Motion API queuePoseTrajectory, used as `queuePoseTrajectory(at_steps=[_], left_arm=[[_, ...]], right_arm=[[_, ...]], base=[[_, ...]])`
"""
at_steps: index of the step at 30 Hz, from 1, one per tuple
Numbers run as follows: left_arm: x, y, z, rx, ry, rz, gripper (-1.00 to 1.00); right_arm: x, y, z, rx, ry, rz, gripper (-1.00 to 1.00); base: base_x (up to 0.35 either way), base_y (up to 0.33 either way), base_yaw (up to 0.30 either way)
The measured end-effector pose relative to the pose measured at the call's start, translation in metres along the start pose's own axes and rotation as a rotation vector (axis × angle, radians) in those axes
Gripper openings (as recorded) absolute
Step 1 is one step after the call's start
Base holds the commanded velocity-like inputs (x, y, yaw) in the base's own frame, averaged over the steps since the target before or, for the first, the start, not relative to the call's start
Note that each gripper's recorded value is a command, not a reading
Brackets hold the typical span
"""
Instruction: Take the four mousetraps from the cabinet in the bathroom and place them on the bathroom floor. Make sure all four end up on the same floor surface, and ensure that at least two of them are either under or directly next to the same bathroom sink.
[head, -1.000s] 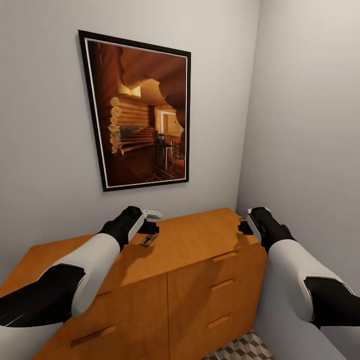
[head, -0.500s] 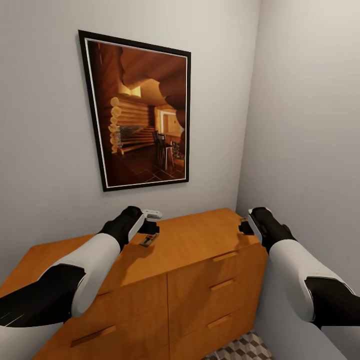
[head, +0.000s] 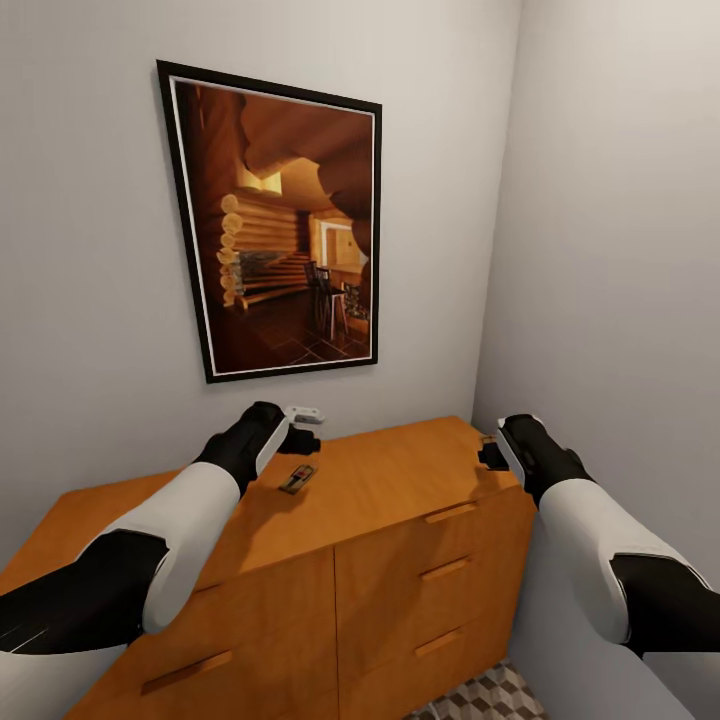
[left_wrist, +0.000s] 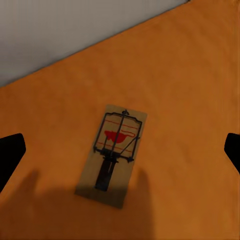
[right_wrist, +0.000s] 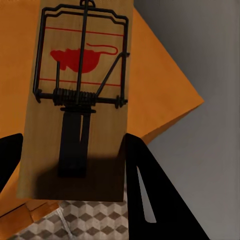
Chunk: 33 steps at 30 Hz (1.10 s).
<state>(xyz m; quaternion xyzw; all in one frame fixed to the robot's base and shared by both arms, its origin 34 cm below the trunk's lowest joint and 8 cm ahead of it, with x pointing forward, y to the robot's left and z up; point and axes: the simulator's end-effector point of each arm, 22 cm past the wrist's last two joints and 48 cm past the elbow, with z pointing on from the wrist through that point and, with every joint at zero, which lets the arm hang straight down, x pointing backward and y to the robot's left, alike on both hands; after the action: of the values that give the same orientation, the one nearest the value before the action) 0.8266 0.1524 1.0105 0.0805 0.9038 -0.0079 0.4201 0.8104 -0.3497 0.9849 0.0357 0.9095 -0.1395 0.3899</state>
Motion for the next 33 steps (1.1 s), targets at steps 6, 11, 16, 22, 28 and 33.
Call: queuePoseTrajectory(at_steps=[6, 11, 16, 22, 28, 33], left_arm=[[-0.001, 0.001, -0.001, -0.002, -0.002, 0.001, 1.0], [-0.001, 0.001, -0.001, -0.001, -0.003, 0.0, 1.0], [-0.001, 0.001, -0.001, 0.0, -0.002, -0.001, 1.0], [0.014, -0.001, 0.0, 0.006, 0.063, -0.001, 1.0], [0.025, -0.001, -0.002, 0.009, 0.116, -0.001, 1.0], [0.03, -0.002, -0.001, 0.011, 0.134, -0.004, 1.0]], right_arm=[[0.0, -0.001, 0.0, 0.001, -0.001, 0.001, -1.0], [0.0, -0.001, 0.0, 0.002, -0.001, 0.001, -1.0], [0.0, -0.002, 0.0, 0.003, -0.002, 0.002, -1.0], [-0.001, -0.002, 0.0, 0.002, -0.005, 0.003, -1.0], [-0.001, -0.003, 0.0, 0.003, -0.006, 0.003, -1.0], [-0.001, -0.002, 0.0, 0.002, -0.007, 0.003, -1.0]], base=[[0.126, 0.0, 0.0], [0.089, 0.0, 0.0], [0.022, 0.0, 0.0], [0.004, 0.0, 0.0], [0.0, 0.0, 0.0], [0.0, 0.0, 0.0]])
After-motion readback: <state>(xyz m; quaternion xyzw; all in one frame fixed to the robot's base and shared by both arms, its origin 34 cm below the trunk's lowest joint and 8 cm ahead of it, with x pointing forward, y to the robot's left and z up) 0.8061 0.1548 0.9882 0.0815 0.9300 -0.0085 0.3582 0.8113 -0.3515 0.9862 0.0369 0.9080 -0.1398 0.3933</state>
